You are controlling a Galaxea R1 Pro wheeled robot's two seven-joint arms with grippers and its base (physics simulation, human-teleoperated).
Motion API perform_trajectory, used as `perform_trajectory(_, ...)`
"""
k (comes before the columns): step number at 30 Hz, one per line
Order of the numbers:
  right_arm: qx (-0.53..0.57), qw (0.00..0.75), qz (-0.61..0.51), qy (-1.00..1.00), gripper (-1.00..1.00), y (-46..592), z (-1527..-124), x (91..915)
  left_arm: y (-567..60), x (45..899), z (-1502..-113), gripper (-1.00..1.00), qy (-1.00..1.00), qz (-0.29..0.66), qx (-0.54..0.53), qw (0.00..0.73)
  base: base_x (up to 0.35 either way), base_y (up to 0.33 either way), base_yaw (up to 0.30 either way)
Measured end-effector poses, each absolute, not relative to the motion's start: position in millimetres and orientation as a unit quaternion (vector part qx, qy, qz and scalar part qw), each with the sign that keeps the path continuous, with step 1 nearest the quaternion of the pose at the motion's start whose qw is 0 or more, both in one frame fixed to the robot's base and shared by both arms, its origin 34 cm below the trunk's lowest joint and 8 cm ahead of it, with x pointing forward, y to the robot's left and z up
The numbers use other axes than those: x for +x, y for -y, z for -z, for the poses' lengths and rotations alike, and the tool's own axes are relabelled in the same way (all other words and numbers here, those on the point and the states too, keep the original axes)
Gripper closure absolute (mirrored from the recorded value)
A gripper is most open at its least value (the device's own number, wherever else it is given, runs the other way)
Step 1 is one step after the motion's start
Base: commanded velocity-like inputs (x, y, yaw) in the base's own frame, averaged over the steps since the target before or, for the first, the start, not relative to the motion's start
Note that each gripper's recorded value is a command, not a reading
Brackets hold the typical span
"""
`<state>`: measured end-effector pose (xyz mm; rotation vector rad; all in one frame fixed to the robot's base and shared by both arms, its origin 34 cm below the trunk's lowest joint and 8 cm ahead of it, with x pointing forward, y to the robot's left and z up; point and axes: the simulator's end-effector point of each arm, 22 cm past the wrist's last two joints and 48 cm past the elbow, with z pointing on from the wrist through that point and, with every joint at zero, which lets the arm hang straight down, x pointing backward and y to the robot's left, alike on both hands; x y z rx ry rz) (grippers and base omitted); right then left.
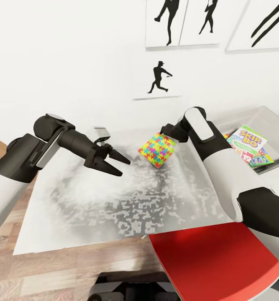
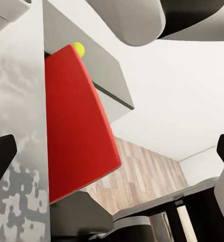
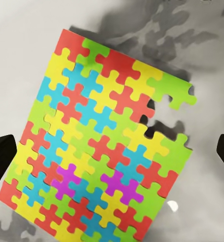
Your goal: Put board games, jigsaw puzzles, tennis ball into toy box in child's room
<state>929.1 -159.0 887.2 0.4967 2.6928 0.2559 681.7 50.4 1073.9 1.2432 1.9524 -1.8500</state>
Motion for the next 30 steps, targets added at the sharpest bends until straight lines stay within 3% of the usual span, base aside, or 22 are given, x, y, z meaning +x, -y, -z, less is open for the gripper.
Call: perform_trajectory(30,0.171,0.194,-0.096,-0.961,-1.00,150,-876,944,-51,686,-1045,-1.00,-0.660,0.630,0.403,0.073,0.000,0.000,0.000)
